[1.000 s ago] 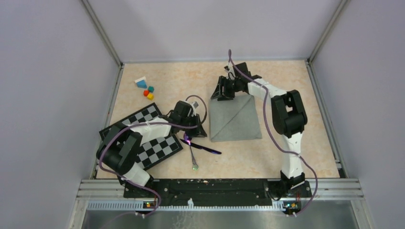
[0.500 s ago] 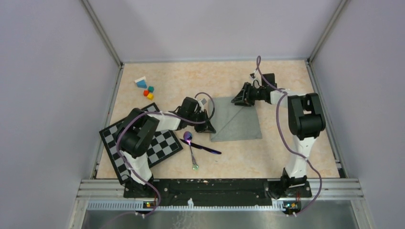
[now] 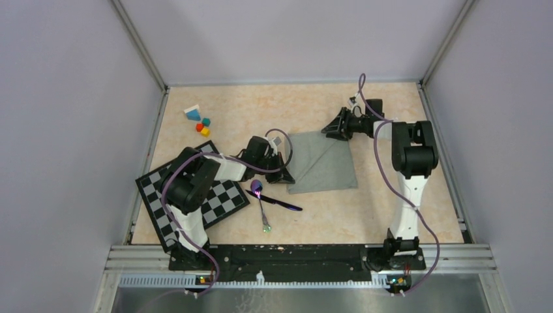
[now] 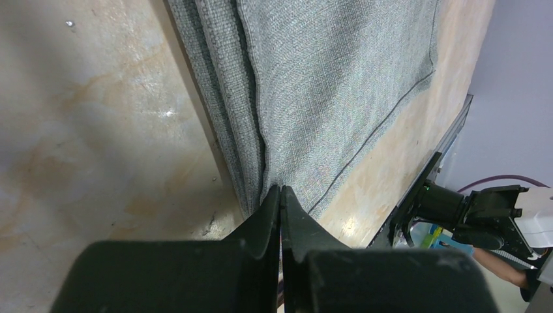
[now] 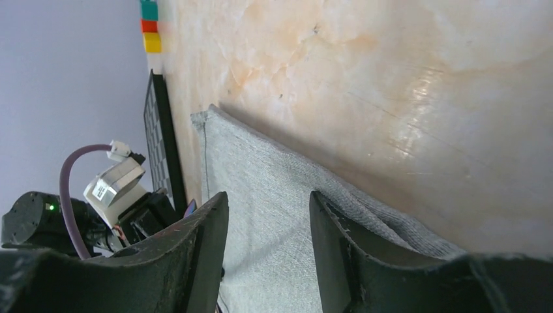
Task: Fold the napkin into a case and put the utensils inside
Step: Smooth out the upper triangle-folded napkin at the center of the board.
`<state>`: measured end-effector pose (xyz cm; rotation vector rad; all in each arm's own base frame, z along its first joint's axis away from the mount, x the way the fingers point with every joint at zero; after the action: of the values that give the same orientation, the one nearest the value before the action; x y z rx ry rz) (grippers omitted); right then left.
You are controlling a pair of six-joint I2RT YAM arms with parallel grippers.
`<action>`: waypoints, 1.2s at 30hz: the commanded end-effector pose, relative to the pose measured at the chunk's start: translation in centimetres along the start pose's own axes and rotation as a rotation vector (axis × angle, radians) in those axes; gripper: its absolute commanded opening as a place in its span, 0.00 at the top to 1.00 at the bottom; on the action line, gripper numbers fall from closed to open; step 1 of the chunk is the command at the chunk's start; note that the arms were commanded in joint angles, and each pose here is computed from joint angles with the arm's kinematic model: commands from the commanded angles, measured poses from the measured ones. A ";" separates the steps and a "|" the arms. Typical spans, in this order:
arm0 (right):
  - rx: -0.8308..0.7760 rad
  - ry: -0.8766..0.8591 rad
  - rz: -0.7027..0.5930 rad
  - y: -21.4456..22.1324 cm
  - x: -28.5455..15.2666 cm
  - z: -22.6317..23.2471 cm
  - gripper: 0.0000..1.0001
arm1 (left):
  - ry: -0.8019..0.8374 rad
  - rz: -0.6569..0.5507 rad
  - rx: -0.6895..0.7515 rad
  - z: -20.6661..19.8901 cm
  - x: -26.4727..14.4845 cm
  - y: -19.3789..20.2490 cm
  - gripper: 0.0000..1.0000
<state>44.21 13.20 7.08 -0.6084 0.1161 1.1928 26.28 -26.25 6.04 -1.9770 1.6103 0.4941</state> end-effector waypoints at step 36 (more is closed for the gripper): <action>-0.146 0.033 0.152 10.8 2.9 11.6 0.73 | -0.056 -0.204 0.119 -3.6 3.0 -16.3 0.95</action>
<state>33.39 23.23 12.78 -0.7575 0.1134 1.3313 41.54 -28.93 9.74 -2.0192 1.4257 0.3717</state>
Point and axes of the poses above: each gripper's point midway between its finger pads, its own x axis out along the fingers, its own z axis along the line the jaws close on, y = z × x, the point moved 6 cm from there along -x, back along the fingers, and after that the axes turned 5 degrees about -x, right-handed, at the moved point
